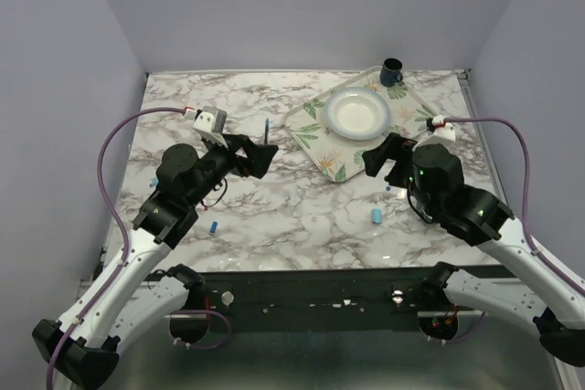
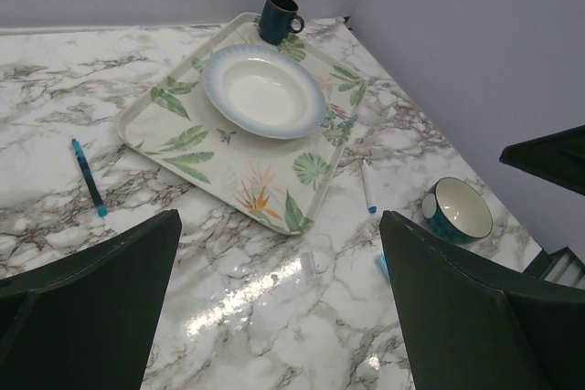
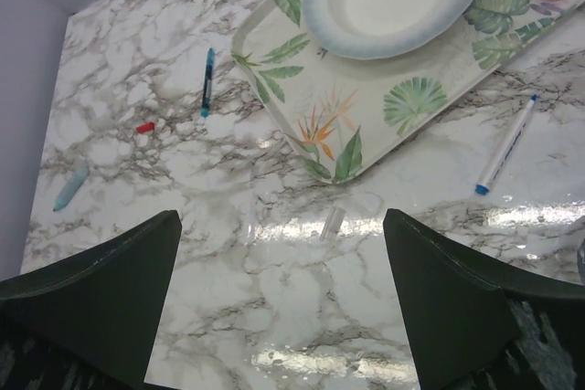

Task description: Insert the pens into the pen caps

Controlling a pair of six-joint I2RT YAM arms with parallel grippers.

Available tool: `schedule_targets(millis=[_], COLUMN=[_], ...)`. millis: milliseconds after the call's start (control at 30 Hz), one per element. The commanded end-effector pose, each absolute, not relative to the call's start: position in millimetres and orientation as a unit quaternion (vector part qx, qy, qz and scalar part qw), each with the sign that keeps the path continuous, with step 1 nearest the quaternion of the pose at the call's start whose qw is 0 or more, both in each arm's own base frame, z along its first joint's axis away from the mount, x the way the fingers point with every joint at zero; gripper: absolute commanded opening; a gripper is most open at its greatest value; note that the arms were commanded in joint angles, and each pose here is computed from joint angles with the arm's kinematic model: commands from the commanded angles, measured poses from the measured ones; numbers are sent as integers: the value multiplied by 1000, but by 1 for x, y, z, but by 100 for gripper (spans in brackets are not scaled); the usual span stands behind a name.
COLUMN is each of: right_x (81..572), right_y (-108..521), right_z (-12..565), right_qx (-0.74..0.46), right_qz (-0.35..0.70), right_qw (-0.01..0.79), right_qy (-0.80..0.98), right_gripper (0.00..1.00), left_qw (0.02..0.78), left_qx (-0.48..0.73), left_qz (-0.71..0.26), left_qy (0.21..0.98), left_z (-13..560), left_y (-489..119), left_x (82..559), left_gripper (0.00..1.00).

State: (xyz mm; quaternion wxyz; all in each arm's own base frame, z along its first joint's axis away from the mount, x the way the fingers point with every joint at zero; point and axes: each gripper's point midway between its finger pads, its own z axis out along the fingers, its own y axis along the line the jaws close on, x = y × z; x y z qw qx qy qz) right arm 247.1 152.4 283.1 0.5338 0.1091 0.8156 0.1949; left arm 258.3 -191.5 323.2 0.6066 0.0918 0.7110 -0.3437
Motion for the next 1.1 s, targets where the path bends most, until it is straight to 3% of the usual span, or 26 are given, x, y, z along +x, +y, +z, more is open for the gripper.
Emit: schedule_targets(millis=[0,300,400,600,833,1067], right_x=[248,246,245,258,290,311], right_y=[139,141,139,124,98,67], right_z=[270,252,231,171,139,100], right_qx=[137,113,117,153,204,237], right_qz=[165,137,98,24,18,-9], right_qw=[532,505,462,362,336,303], right_qy=[819,844,874,919,919,923], right_gripper=[100,100,99,84,56,50], left_qw=[618,624,626,625,649,637], left_qx=[82,72,62,64,69,71], left_qz=[-326,-316,-305,-299,-300,-293], left_qy=[710,712,715,718,696,709], left_z=[324,324,321,322,333,327], left_y=[-184,-179,-175,-173,-167,-168], left_x=[263,264,268,267,259,262], left_gripper=[99,99,99,99,99,99])
